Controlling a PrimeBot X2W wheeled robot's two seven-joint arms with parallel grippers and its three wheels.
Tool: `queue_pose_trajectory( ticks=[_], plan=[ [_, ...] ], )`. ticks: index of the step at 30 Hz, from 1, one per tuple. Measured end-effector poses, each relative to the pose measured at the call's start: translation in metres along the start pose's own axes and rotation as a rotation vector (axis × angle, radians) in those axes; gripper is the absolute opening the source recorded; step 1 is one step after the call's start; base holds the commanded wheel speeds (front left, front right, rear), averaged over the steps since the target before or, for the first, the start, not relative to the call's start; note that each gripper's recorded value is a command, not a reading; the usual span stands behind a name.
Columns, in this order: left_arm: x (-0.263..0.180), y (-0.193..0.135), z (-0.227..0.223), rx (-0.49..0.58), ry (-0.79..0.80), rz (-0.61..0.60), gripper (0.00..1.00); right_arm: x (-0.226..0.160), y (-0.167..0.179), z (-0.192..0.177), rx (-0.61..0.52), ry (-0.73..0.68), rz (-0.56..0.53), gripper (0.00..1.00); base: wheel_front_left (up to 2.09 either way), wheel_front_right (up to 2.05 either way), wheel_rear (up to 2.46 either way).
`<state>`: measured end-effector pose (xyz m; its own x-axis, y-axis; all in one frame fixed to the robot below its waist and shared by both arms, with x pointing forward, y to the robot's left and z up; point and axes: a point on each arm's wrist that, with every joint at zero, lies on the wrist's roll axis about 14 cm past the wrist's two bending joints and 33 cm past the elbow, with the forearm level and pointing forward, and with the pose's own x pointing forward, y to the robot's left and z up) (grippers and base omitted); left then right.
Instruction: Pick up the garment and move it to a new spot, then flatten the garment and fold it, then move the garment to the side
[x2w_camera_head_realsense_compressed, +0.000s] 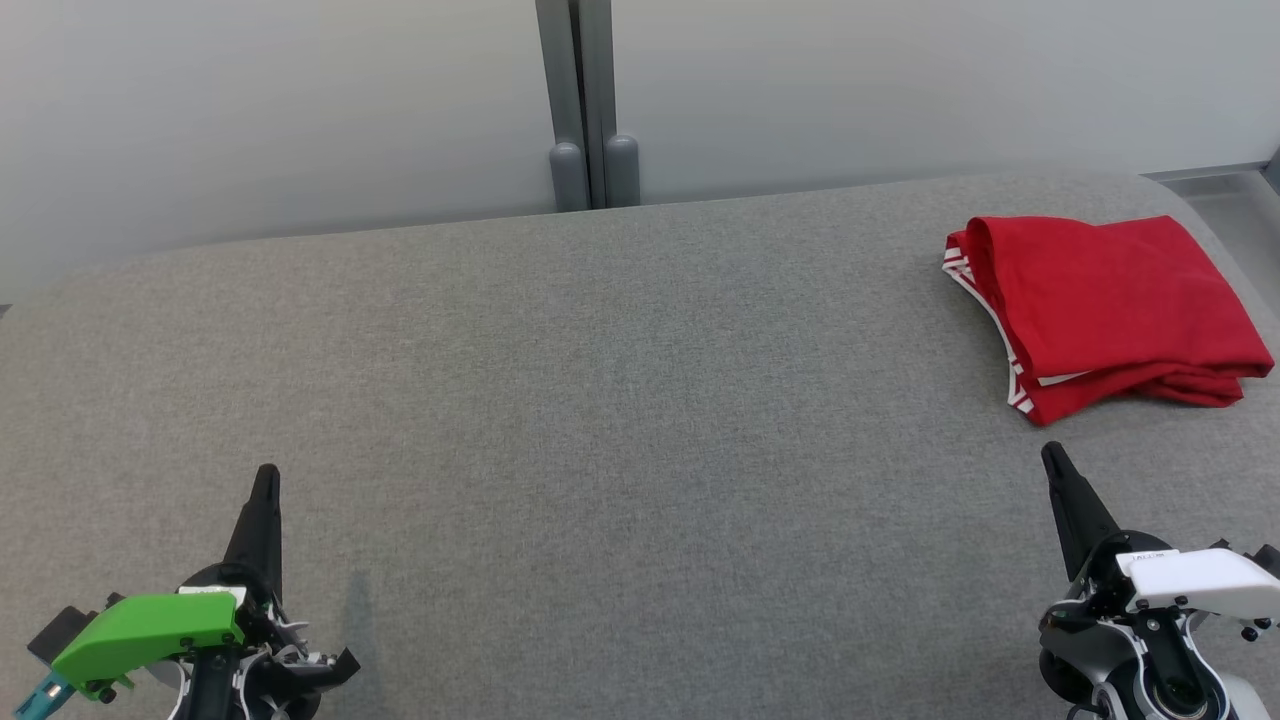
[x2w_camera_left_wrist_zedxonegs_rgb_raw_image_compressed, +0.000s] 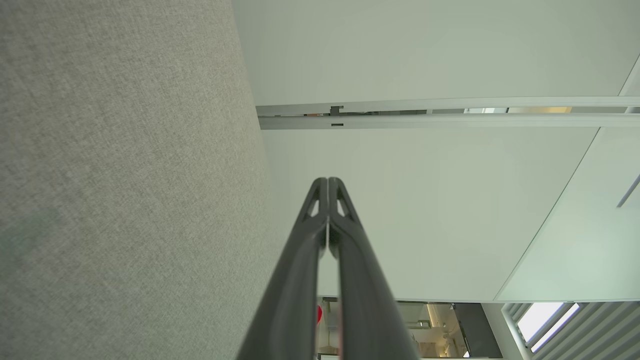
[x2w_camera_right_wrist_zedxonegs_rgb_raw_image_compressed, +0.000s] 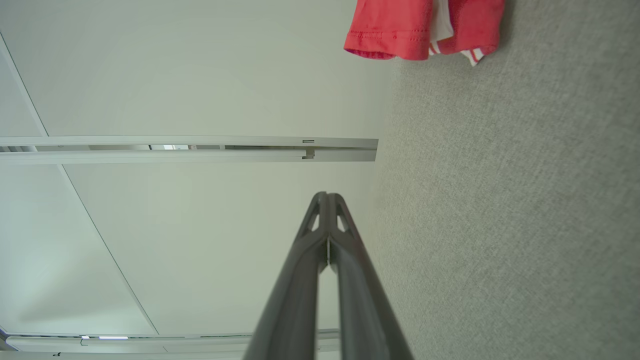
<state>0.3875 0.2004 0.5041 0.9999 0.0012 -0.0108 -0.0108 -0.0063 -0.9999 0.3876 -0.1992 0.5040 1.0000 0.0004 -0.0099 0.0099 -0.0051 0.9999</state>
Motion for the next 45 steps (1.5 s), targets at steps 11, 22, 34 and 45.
queue_pose_trajectory(
  ticks=[11,22,34,45],
  plan=[
    [0.0000,0.0000,0.0000,0.000,0.000,0.000,0.00,0.0000,0.0001,0.0000,0.000,0.000,0.000,0.00,0.00,0.00,0.00],
    [0.0000,0.0000,0.0000,0.000,0.000,0.000,0.00,0.0000,0.0001,0.0000,0.000,0.000,0.000,0.00,0.00,0.00,0.00],
    [0.0000,0.0000,0.0000,0.000,0.000,0.000,0.00,0.0000,0.0001,0.0000,0.000,0.000,0.000,0.00,0.00,0.00,0.00],
    [0.0000,0.0000,0.0000,0.000,0.000,0.000,0.00,0.0000,0.0001,0.0000,0.000,0.000,0.000,0.00,0.00,0.00,0.00]
  ],
)
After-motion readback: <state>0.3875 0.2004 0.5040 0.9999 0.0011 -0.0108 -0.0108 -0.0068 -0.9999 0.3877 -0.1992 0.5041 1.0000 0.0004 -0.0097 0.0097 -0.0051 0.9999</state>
